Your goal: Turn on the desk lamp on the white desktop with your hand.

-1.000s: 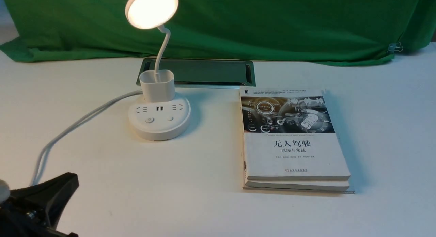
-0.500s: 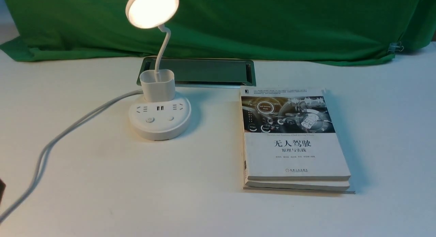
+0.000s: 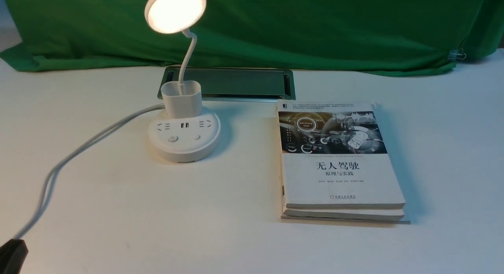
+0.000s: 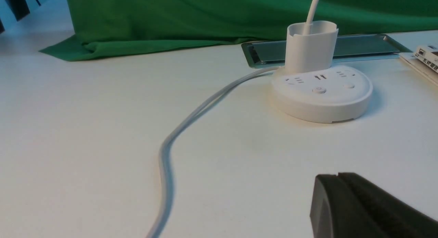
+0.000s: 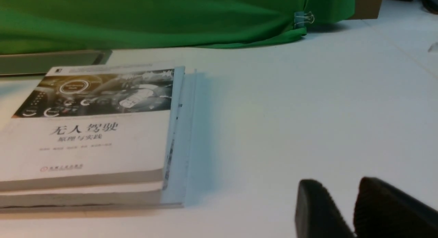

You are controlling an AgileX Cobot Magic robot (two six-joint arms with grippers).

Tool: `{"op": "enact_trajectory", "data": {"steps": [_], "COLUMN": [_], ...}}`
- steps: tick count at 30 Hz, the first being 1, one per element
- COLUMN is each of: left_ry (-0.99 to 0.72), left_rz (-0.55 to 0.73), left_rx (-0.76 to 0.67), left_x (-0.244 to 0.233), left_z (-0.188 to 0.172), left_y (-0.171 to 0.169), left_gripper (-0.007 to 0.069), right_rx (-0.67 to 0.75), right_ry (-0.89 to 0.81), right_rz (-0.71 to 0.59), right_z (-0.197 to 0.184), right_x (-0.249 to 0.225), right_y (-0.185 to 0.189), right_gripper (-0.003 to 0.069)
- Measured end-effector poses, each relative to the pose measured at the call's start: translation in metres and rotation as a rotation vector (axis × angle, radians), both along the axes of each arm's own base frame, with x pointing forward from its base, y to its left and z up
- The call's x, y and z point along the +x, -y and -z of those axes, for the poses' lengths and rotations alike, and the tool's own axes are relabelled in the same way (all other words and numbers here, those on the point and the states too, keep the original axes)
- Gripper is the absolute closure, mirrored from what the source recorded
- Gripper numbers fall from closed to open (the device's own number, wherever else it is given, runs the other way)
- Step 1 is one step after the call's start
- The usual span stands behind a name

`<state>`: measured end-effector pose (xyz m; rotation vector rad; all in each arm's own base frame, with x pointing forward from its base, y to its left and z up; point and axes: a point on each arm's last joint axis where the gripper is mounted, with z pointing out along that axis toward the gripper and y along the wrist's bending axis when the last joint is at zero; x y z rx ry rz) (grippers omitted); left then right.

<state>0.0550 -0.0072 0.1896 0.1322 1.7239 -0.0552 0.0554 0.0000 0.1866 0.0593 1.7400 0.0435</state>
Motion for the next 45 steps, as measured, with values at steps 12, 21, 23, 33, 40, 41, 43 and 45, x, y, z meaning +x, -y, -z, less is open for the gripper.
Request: {"op": "enact_trajectory", "data": {"steps": [12,21,23,33,40,41,43,45], "left_ry": [0.001,0.002,0.002,0.002,0.002,0.002,0.002,0.002], "left_rz": [-0.001,-0.002,-0.002,-0.002,-0.003,-0.003,-0.003,-0.003], "left_rx": [0.004,0.010,0.010,0.010,0.010,0.010,0.010,0.010], "left_x": [-0.0001,0.0000,0.0000,0.0000,0.0000,0.0000,0.0000,0.0000], "left_z": [0.0000,0.0000,0.0000,0.0000,0.0000,0.0000,0.0000,0.0000], "left_y": [-0.0002,-0.0004,-0.0004,-0.0004,-0.0004,-0.0004,-0.0004,-0.0004], "left_gripper": [0.0604,0.0604,0.0604,0.0604,0.0604,0.0604,0.0604,0.0604], "right_rx": [0.000,0.000,0.000,0.000,0.000,0.000,0.000,0.000], "right_ry": [0.000,0.000,0.000,0.000,0.000,0.000,0.000,0.001], "right_rz": [0.000,0.000,0.000,0.000,0.000,0.000,0.000,0.000], "right_z": [0.0000,0.0000,0.0000,0.0000,0.0000,0.0000,0.0000,-0.0001], "right_x": [0.0000,0.0000,0.0000,0.0000,0.0000,0.0000,0.0000,0.0000], "right_y": [0.0000,0.0000,0.0000,0.0000,0.0000,0.0000,0.0000,0.0000], "right_gripper": [0.0421,0.0421,0.0421,0.0421,0.0421,0.0421,0.0421,0.0421]}}
